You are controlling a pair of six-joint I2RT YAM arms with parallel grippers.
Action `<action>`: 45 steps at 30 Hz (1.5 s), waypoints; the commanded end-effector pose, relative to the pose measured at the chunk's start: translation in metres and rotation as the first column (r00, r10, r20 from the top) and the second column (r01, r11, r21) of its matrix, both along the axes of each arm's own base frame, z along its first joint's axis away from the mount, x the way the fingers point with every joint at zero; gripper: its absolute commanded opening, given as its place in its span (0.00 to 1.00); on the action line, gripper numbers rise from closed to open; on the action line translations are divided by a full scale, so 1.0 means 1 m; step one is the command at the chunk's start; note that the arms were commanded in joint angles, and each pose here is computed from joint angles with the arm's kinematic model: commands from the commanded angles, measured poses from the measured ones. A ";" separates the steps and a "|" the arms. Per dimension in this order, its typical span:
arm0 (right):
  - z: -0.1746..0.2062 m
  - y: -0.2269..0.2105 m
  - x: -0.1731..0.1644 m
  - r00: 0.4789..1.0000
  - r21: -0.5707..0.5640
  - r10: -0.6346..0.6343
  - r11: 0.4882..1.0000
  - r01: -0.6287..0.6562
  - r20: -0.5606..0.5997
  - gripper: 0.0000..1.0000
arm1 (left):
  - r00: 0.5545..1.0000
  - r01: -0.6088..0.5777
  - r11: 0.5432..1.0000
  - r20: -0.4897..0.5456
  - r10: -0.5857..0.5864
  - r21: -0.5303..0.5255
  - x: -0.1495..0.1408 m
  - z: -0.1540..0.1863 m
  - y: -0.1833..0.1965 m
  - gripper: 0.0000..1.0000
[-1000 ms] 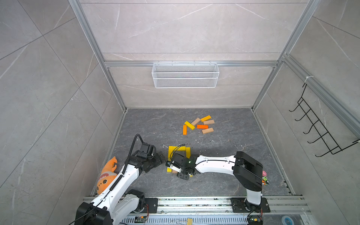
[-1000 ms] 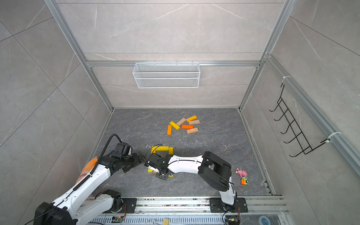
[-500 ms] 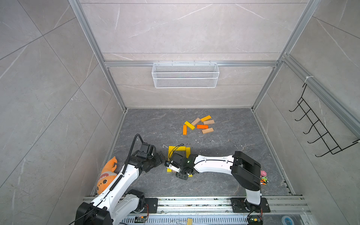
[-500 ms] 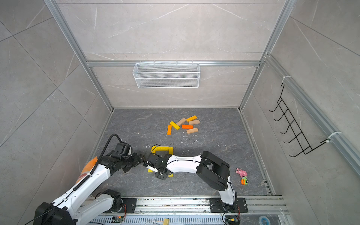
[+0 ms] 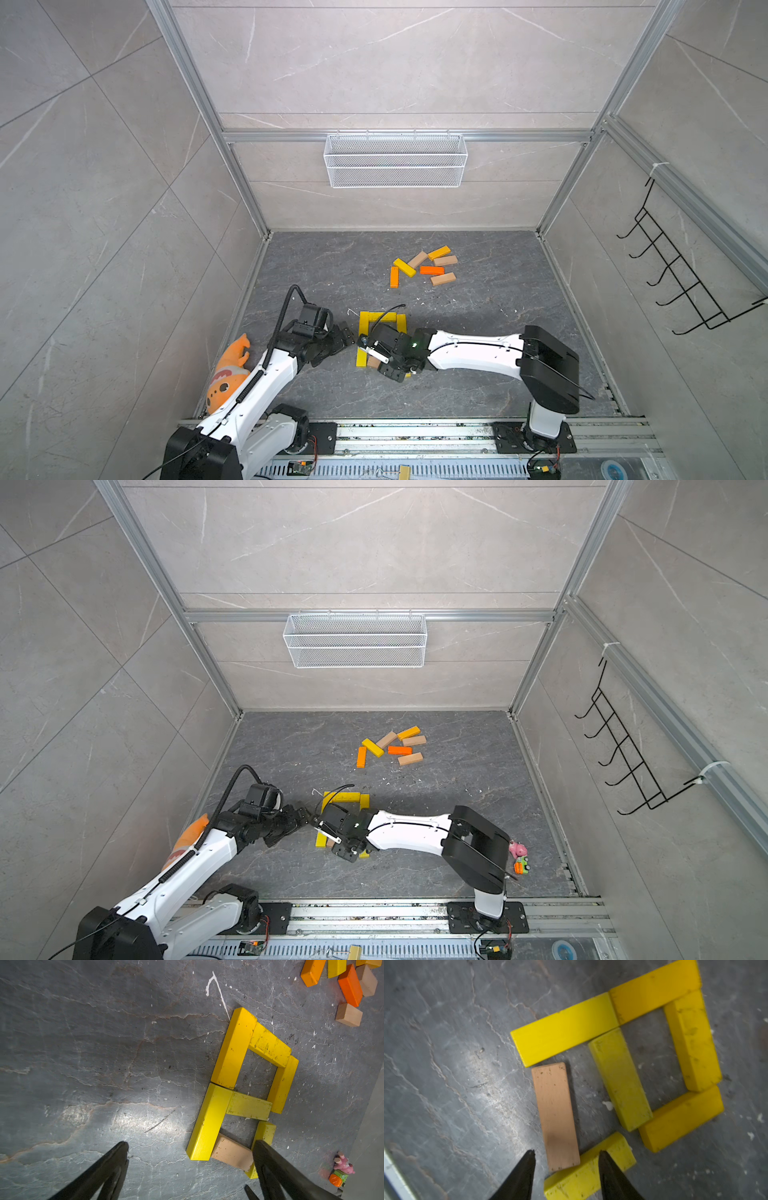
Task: Assemble the number 8 with building blocks
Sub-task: Adjust the building block at the center of the board.
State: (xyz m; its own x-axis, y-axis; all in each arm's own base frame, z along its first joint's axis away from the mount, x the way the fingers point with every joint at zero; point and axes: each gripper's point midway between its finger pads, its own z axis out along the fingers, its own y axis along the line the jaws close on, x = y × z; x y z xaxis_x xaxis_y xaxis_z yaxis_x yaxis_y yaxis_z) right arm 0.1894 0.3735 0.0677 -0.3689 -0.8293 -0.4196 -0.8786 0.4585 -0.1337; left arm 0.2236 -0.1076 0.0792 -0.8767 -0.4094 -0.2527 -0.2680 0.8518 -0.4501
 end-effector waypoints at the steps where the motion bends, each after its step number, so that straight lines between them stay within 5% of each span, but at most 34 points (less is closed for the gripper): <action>1: 0.017 -0.013 0.003 0.963 0.122 -0.265 0.956 0.268 -0.045 0.51 | 0.999 0.039 0.999 0.017 -0.038 -0.026 0.000 0.001 -0.007 0.95; 5: 0.014 -0.033 -0.001 0.870 0.154 -0.476 0.857 0.492 -0.129 0.49 | 0.997 0.071 0.996 0.025 -0.070 -0.054 0.000 0.001 -0.014 0.93; 11: -0.004 -0.048 -0.009 0.773 0.152 -0.599 0.761 0.631 -0.209 0.41 | 0.994 0.106 0.992 0.024 -0.105 -0.073 -0.002 -0.003 -0.021 0.85; 21: -0.027 -0.038 -0.015 0.717 0.143 -0.628 0.714 0.685 -0.302 0.39 | 0.993 0.117 0.989 0.024 -0.115 -0.091 -0.003 -0.008 -0.028 0.83; 45: -0.054 -0.057 -0.009 0.645 0.077 -0.722 0.649 0.757 -0.251 0.39 | 0.993 0.117 0.989 0.021 -0.115 -0.090 -0.003 -0.012 -0.031 0.83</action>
State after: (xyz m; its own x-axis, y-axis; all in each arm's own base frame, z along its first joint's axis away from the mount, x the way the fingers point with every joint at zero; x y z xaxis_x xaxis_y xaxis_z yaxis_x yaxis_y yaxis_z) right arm 0.1817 0.3272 0.0268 -0.9004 -0.1830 -0.3947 -0.2639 0.9510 0.1612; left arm 0.2196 -0.1349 0.0673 -0.9143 -0.3319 -0.2323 -0.1720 0.8372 -0.5192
